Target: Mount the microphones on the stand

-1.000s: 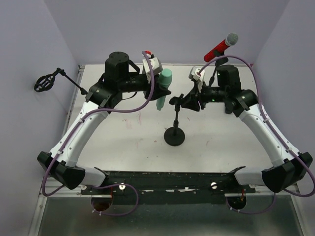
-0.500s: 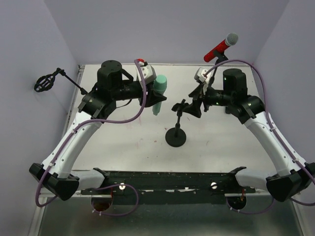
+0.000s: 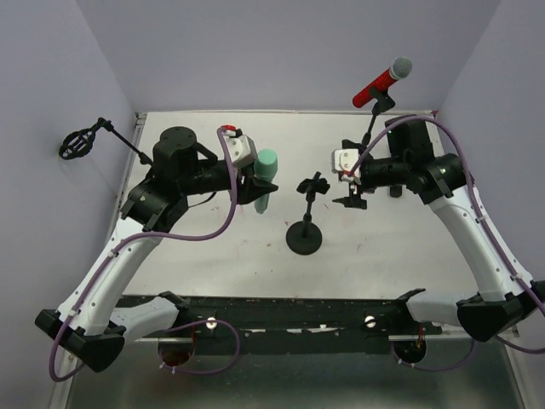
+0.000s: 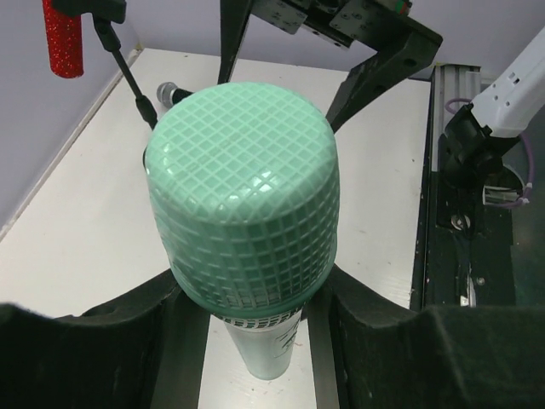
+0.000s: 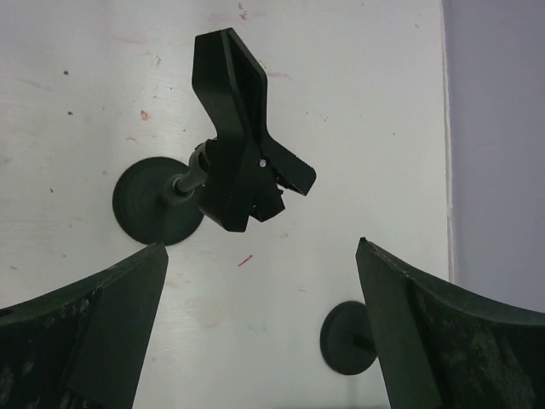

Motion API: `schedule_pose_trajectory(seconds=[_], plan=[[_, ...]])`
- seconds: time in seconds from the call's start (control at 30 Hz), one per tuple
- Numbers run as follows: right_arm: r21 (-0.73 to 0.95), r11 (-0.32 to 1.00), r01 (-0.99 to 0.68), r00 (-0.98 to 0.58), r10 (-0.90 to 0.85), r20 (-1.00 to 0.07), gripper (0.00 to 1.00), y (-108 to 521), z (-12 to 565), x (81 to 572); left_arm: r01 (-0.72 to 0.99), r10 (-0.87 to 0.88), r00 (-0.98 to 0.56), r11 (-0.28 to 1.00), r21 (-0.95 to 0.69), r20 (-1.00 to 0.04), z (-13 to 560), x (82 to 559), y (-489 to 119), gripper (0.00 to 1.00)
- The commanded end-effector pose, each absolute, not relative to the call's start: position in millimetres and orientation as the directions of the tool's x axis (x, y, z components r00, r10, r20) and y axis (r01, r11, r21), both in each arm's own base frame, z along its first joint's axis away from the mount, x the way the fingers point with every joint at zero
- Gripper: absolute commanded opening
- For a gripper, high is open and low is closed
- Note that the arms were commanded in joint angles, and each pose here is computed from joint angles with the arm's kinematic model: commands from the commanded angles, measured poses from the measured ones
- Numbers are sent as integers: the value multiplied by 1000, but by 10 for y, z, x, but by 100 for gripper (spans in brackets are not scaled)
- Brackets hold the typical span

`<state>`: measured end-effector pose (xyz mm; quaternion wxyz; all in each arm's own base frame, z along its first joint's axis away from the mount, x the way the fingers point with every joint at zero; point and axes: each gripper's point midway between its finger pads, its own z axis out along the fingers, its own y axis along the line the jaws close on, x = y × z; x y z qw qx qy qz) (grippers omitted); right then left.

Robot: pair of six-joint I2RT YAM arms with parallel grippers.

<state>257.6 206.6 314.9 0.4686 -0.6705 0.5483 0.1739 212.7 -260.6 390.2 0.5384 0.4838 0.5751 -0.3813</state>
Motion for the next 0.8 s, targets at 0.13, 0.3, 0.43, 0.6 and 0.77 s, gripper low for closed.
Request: schedule_pose_trajectory(seconds=[0.13,0.3,0.43,0.6,0.77], plan=[[-442,-243,-863,501,-522,-690,100,2250,2981,2668,957,112,115,254,141,-987,4028,1946,-2489,0],[-350,-290,-891,450,-453,-770,99,2376,3003,2551,957,93,120,253,140,-988,4082,1880,-2466,0],[-242,-309,-920,364,-439,-821,99,2408,2971,2419,962,73,108,245,123,-991,4063,1849,-2473,0],[-209,-301,-930,334,-463,-821,99,2391,2906,2393,965,61,99,239,111,-993,4044,1849,-2497,0],[-194,-292,-937,320,-483,-815,96,2395,2863,2468,968,45,100,229,107,-994,4092,1843,-2518,0]])
